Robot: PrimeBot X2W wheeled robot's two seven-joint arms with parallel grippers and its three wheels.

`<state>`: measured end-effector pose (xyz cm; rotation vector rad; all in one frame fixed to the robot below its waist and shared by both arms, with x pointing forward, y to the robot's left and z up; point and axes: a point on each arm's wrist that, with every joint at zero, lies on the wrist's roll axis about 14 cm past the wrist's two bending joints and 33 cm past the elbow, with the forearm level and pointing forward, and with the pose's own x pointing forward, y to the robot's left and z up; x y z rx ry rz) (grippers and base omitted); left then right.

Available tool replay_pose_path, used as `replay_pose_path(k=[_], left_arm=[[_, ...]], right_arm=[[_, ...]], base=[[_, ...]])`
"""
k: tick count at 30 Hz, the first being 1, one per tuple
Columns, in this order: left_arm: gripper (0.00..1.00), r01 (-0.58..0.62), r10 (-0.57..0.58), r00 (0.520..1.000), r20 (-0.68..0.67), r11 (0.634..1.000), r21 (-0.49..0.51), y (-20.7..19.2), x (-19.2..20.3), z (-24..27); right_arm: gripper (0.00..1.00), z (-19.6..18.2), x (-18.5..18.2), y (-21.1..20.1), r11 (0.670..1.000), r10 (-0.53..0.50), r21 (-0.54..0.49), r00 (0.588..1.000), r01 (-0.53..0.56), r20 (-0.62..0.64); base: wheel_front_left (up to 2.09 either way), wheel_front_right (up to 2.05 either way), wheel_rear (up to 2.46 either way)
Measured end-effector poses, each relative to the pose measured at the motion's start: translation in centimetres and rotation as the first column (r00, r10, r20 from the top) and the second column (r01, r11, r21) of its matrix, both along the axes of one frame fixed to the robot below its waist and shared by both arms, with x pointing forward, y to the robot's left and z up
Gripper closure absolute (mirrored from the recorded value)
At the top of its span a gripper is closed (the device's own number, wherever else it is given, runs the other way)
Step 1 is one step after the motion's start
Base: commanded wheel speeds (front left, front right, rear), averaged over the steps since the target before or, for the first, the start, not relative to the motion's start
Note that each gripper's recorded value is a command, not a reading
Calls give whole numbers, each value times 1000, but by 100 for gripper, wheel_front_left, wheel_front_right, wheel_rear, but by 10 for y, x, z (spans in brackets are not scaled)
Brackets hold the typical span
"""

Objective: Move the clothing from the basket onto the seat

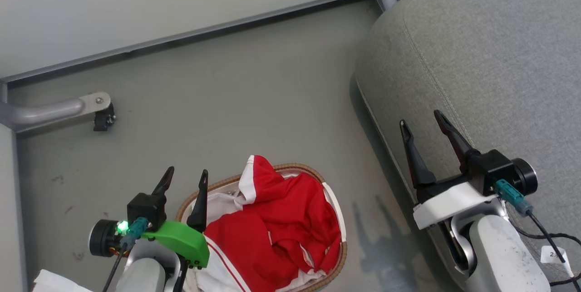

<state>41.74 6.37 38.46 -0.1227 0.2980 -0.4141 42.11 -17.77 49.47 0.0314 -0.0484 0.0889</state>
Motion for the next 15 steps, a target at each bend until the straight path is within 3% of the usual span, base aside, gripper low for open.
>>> replay_pose_path(k=[15], left_arm=[[0, 211, -211, 950, -230, 977, -24, -55, 17, -96]], right_arm=[[0, -45, 19, -22, 998, -56, 31, 992, 60, -109]], base=[[0, 0, 0]])
